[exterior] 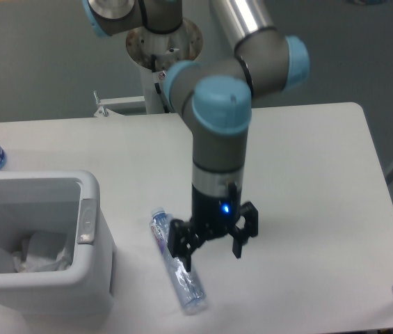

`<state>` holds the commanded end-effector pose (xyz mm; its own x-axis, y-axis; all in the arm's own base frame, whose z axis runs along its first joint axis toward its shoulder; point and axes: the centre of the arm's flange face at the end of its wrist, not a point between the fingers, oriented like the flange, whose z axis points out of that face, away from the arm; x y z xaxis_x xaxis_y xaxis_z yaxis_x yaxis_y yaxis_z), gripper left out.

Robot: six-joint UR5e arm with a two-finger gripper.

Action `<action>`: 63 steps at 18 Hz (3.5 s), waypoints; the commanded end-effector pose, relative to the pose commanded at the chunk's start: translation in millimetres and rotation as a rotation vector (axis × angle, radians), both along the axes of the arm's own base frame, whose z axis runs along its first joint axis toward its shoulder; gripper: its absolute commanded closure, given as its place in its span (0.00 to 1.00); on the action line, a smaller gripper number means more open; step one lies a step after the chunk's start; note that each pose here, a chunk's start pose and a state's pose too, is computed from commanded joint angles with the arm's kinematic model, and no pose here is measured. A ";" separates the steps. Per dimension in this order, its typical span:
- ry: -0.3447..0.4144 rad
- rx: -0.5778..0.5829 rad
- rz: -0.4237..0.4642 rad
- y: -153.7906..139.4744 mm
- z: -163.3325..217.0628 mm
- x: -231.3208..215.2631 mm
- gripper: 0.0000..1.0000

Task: Place the trash in the trash can
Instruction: 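Move the open gripper over the clear plastic water bottle, then lower the gripper around the bottle's cap end and close on it, then lift the bottle and carry it over the white bin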

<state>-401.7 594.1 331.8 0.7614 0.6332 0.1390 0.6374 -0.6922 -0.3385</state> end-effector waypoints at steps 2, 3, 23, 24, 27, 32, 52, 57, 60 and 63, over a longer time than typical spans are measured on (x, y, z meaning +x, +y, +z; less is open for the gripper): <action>-0.016 -0.016 -0.001 7.0 -20.8 -7.3 0.00; -0.027 -0.028 -0.007 10.1 -33.5 -8.9 0.00; -0.080 -0.168 -0.081 43.0 -145.8 23.9 0.00; -0.079 -0.175 -0.079 42.6 -148.3 23.5 0.00; -0.077 -0.190 -0.070 41.9 -152.6 23.8 0.18; -0.070 -0.183 -0.070 41.3 -146.9 22.8 0.37; 0.169 0.467 0.230 -6.5 225.1 -43.4 0.36; 0.159 0.553 0.158 1.6 276.2 21.9 0.36; 0.142 0.563 0.075 26.0 282.9 77.9 0.36; 0.111 0.555 0.002 50.2 274.6 130.2 0.36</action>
